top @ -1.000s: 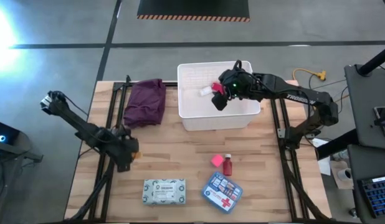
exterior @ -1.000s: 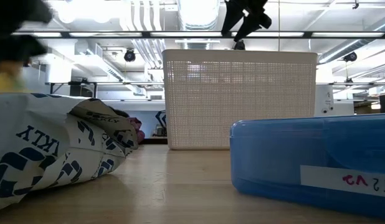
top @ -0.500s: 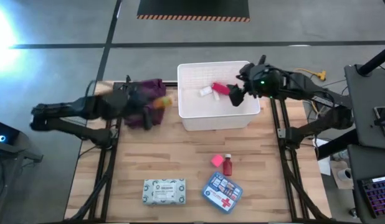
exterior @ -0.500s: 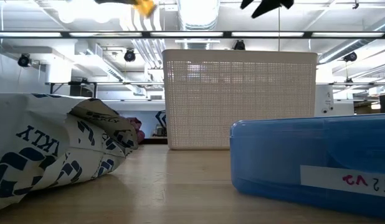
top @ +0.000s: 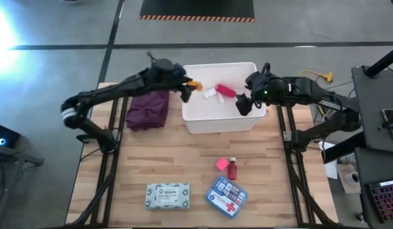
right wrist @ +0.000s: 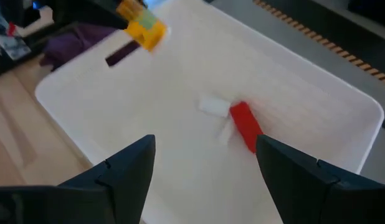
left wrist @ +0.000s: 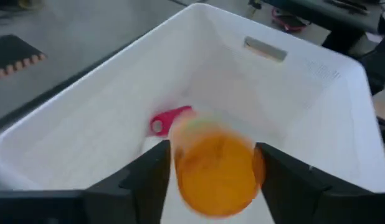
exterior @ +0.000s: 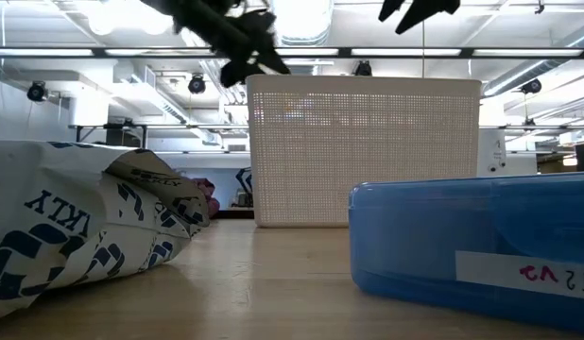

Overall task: Pick & place medical supplies in basket/bin
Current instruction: Put the pill bottle into the bin

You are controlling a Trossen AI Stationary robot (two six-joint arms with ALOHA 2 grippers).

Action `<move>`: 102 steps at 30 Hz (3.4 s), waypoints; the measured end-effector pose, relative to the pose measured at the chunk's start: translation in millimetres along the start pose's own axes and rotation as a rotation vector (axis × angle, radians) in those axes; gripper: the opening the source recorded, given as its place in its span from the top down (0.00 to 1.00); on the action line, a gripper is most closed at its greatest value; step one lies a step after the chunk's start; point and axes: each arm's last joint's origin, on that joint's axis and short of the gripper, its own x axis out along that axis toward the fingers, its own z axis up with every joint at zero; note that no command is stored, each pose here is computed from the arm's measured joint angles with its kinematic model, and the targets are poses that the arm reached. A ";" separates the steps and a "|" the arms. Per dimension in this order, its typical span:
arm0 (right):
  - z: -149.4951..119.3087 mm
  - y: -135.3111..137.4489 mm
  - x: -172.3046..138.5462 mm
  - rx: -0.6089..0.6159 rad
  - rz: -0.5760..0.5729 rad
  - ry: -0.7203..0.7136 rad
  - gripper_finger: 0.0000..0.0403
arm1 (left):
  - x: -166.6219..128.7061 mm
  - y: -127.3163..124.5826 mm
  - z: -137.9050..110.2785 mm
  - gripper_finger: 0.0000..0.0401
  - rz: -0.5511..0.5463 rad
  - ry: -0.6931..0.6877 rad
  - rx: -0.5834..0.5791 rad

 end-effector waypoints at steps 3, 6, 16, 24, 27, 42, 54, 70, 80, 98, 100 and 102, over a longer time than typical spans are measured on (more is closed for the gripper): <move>-2.3 1.1 2.5 -0.012 -0.011 0.026 0.32 | 8.3 -9.0 13.3 0.38 -0.012 0.067 0.023; -4.0 2.4 3.4 -0.011 -0.005 0.043 0.32 | 1.2 -17.9 29.3 0.31 -0.019 0.160 0.067; -25.4 5.9 11.0 0.141 0.015 0.299 0.34 | -91.4 -63.5 51.0 0.28 -0.034 0.303 0.167; -79.7 33.6 42.2 0.151 0.049 0.623 0.35 | -146.9 -74.8 19.9 0.28 -0.022 0.246 0.098; -107.8 43.7 50.3 0.140 0.029 0.704 0.35 | -161.0 -69.0 -1.1 0.28 -0.010 0.231 0.041; -217.4 96.4 82.2 0.337 0.062 0.816 0.38 | -201.5 -36.7 -85.6 0.28 -0.061 0.089 -0.191; -236.2 133.2 116.9 0.539 0.070 0.880 0.32 | -208.8 -33.0 -91.6 0.28 -0.070 0.069 -0.186; -247.0 147.4 138.4 0.347 -0.156 0.829 0.51 | -209.4 -33.1 -91.1 0.28 -0.072 0.069 -0.184; -165.6 138.9 72.0 0.325 -0.070 0.453 0.72 | -209.2 -33.2 -90.9 0.28 -0.073 0.068 -0.185; 2.3 19.9 41.8 0.299 -0.220 -0.166 0.40 | -194.3 -38.1 -89.7 0.28 -0.070 0.114 -0.208; 8.1 12.8 47.2 0.296 -0.230 -0.157 0.32 | -192.7 -38.9 -89.7 0.28 -0.078 0.123 -0.221; 9.4 8.0 52.3 0.276 -0.252 -0.139 0.25 | -191.4 -40.0 -89.4 0.28 -0.082 0.126 -0.245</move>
